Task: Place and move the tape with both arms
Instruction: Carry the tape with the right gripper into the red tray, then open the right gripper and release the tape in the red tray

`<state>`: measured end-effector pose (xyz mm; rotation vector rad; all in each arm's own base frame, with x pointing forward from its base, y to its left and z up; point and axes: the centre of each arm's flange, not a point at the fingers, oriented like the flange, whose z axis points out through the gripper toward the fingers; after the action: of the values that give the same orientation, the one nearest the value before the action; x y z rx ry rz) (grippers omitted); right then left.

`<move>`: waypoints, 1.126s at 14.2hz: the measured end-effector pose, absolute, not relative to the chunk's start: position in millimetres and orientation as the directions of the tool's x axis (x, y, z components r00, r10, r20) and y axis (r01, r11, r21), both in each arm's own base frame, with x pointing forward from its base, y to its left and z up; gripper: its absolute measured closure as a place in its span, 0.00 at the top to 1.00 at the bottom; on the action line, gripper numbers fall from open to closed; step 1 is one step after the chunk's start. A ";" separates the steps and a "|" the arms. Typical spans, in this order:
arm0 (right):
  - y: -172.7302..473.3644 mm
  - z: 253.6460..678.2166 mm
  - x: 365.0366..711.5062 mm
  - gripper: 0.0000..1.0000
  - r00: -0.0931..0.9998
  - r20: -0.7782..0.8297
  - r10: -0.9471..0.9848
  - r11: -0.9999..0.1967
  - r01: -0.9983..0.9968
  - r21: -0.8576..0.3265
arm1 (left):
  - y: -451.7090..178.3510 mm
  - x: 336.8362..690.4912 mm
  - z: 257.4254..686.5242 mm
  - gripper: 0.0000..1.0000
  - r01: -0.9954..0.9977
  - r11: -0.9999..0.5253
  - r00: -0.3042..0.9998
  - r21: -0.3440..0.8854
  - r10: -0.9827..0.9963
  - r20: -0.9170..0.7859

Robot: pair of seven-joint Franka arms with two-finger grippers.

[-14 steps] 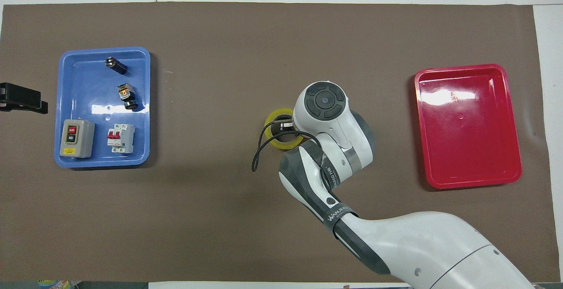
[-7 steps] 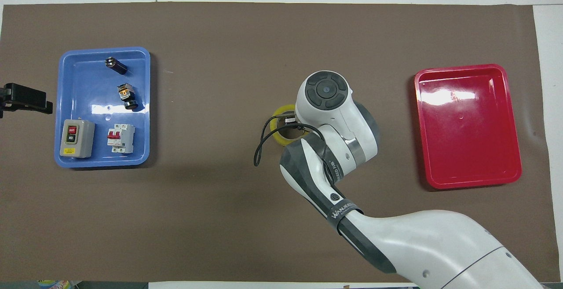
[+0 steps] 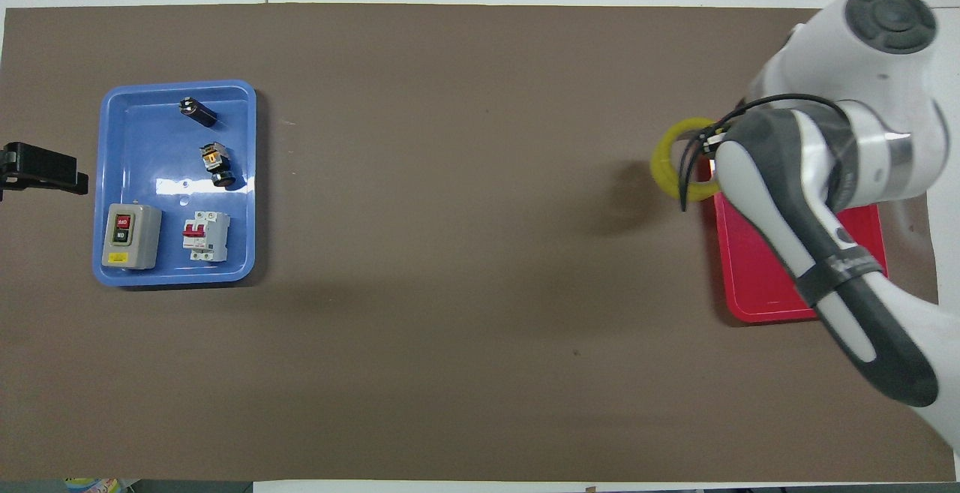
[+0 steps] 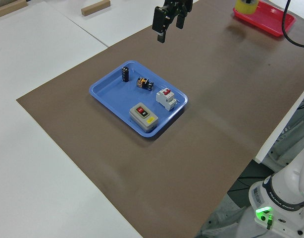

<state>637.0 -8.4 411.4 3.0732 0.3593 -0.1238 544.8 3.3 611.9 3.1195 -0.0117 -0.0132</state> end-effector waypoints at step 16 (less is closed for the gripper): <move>-148.7 312.4 583.3 0.22 0.978 -0.064 0.199 -0.979 0.195 -0.056 | 3.3 544.7 611.9 1.00 -0.008 -1.000 1.000 0.022 -0.008 -0.008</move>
<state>583.3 -148.7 312.4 3.1730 0.3161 -0.1107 544.7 3.3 611.9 3.1195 -0.0119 -0.0130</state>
